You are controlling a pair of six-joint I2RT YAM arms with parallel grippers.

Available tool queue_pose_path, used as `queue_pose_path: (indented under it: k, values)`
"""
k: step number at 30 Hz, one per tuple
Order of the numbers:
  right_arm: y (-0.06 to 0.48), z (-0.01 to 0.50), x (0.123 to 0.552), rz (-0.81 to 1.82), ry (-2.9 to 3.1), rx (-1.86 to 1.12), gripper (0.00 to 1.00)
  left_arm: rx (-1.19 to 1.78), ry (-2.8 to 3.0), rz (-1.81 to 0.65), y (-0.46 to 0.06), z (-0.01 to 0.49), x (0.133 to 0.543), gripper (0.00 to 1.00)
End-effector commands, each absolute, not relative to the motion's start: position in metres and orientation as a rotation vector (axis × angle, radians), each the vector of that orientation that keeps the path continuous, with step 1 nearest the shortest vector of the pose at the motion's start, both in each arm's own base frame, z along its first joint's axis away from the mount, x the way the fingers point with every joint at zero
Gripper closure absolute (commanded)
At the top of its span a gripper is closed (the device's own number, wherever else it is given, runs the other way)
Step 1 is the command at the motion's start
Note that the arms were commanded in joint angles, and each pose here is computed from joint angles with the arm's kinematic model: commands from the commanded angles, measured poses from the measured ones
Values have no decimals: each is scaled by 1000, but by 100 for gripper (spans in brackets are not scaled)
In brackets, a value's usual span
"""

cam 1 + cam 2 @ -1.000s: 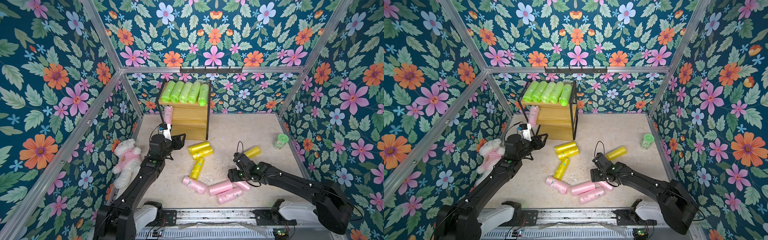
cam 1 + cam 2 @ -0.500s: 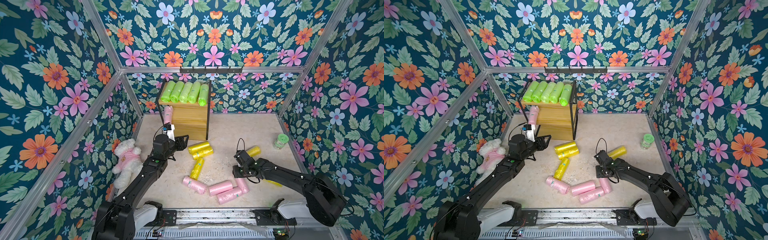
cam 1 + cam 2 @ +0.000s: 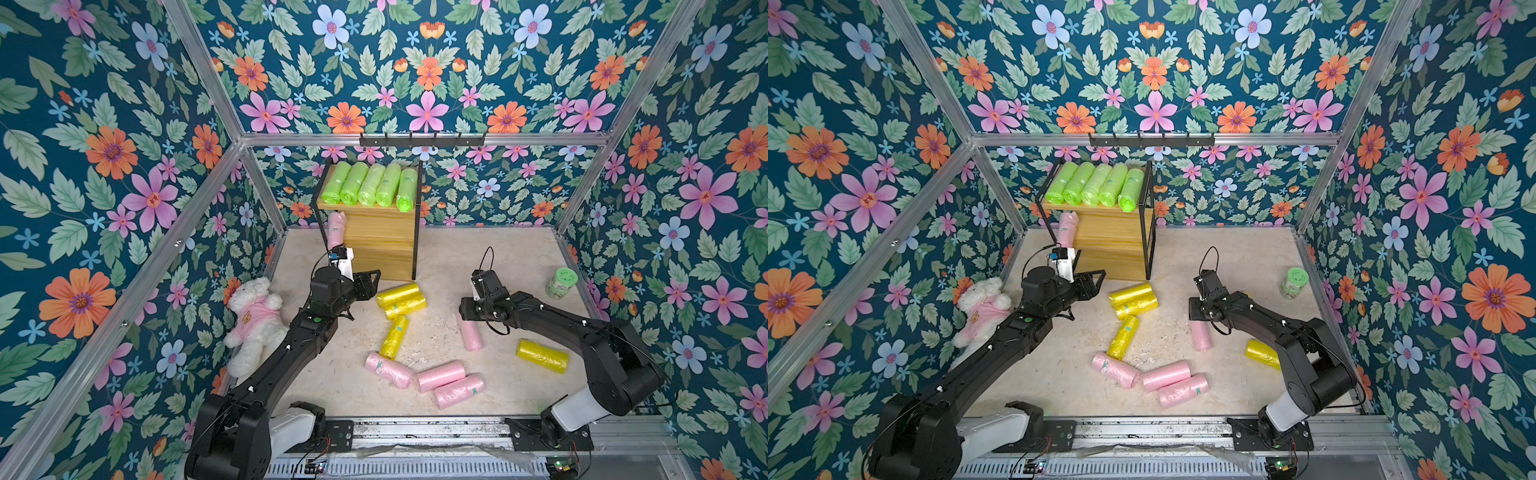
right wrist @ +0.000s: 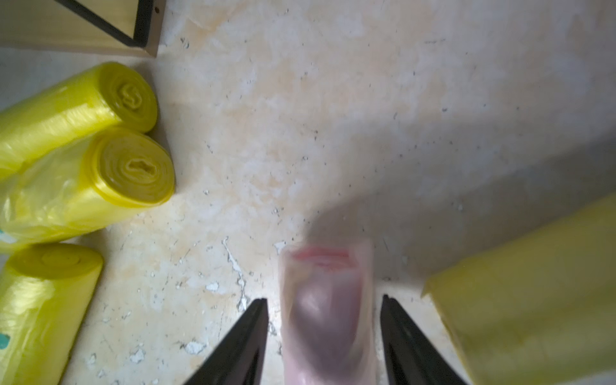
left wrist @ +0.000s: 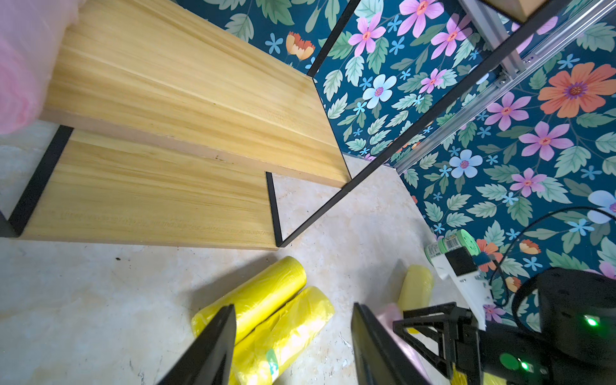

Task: Sort the rolls of trash bags by color and place them on the shelf
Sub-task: Pick up the roll of trash bags from the center of the board.

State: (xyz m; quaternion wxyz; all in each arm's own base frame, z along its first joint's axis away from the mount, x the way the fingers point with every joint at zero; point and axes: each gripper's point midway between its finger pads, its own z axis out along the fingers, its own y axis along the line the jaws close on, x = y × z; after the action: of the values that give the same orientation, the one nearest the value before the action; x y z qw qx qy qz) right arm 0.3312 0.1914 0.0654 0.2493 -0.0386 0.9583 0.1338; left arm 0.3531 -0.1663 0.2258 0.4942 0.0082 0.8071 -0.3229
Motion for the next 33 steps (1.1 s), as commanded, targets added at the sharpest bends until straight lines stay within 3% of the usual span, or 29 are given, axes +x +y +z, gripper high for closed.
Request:
queue_pose_path:
  k: [1, 6, 13, 19, 25, 33]
  values:
    - [199, 67, 330, 414, 2602, -160, 27, 40, 1941, -771, -168, 230, 353, 39]
    - [200, 59, 320, 443, 2625, -183, 17, 54, 1938, -767, -171, 231, 351, 39]
    - [186, 43, 322, 321, 2646, -168, 19, 65, 1943, -772, -175, 230, 350, 38]
    - [186, 31, 325, 296, 2663, -181, 31, 71, 1950, -772, -177, 228, 347, 38]
    - [193, 37, 331, 338, 2630, -180, 51, 78, 1956, -778, -180, 228, 343, 38]
    - [234, 133, 350, 759, 2314, -59, 63, 93, 1888, -881, -192, 243, 336, 37]
